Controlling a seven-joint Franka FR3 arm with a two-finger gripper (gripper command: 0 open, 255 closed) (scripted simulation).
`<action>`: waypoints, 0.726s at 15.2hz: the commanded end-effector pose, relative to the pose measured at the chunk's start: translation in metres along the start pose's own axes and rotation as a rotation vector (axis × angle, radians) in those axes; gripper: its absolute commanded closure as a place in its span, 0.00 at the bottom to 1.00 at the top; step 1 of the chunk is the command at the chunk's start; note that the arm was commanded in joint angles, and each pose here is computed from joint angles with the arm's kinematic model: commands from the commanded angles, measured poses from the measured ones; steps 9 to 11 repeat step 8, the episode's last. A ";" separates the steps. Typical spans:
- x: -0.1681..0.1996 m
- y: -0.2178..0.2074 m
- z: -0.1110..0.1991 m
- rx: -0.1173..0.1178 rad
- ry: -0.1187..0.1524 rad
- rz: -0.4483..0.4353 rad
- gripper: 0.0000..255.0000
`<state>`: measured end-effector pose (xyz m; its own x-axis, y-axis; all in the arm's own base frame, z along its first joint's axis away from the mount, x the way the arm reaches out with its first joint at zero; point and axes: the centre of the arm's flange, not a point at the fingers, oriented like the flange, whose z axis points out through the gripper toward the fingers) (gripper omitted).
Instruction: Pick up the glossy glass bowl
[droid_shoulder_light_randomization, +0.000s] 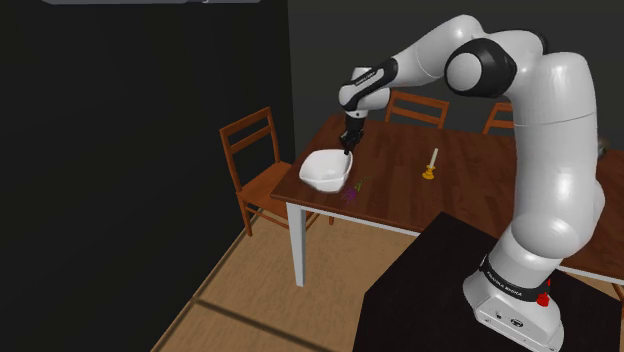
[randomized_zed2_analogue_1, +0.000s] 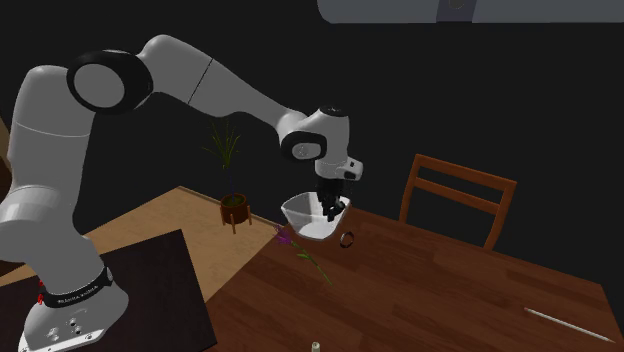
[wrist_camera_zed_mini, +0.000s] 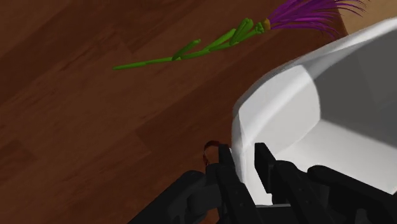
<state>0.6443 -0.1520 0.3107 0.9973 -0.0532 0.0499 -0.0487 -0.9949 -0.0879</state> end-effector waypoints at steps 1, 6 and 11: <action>0.001 -0.001 -0.011 0.000 0.001 0.000 1.00; 0.002 -0.004 -0.038 0.000 0.001 0.000 1.00; 0.002 -0.004 -0.038 0.000 0.001 0.000 1.00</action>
